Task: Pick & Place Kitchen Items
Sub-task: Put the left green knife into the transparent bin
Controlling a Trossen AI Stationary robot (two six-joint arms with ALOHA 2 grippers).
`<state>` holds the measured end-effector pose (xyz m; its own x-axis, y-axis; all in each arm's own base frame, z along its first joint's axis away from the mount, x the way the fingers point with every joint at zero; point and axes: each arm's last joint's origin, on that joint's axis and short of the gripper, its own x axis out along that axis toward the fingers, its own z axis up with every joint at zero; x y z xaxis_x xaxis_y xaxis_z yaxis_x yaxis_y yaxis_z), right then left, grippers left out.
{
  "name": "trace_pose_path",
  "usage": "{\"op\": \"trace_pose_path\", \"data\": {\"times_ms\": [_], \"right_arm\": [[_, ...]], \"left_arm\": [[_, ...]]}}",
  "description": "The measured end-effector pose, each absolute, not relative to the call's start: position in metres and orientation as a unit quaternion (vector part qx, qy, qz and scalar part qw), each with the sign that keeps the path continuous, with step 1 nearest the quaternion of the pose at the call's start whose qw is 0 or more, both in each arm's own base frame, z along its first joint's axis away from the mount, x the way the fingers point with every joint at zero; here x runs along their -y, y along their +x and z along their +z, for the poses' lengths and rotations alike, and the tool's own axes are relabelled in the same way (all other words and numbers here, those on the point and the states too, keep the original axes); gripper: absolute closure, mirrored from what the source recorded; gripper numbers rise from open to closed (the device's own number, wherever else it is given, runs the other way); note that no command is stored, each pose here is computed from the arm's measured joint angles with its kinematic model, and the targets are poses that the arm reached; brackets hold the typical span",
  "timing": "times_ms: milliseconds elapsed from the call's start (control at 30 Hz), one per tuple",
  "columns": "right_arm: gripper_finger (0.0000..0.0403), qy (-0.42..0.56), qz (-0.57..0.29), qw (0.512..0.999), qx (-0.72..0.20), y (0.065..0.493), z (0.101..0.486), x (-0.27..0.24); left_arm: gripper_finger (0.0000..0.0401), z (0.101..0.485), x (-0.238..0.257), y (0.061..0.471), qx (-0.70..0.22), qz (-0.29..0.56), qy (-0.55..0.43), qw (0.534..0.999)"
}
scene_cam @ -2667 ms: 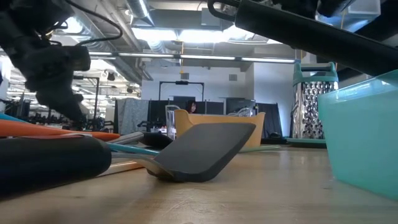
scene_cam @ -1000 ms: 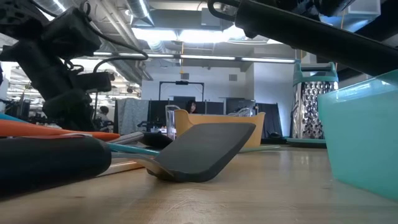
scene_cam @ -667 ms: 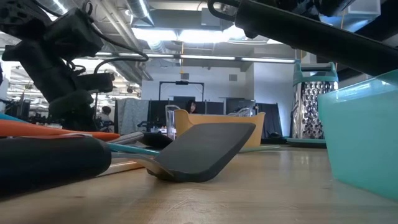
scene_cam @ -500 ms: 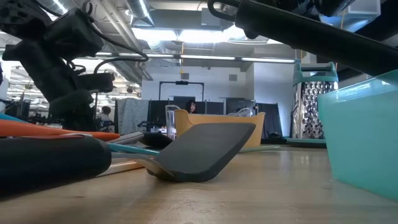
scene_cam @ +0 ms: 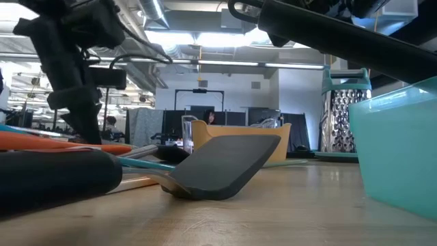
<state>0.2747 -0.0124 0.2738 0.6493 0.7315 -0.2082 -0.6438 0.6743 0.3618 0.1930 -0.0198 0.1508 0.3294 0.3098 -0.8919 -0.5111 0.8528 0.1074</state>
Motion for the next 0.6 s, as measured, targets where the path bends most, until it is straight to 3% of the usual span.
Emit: {"op": "trace_pose_path", "data": {"times_ms": [300,600], "right_arm": [[0.0304,0.139,0.378,0.896,-0.188,0.273,0.271,0.013],[0.0304,0.145,0.316,0.910,-0.227,0.269,0.261,0.029]], "left_arm": [[0.0356,0.174,0.016,0.205,-0.479,0.264,-0.057,0.835],[0.0356,0.213,-0.010,0.217,-0.427,0.278,-0.022,0.860]]}}
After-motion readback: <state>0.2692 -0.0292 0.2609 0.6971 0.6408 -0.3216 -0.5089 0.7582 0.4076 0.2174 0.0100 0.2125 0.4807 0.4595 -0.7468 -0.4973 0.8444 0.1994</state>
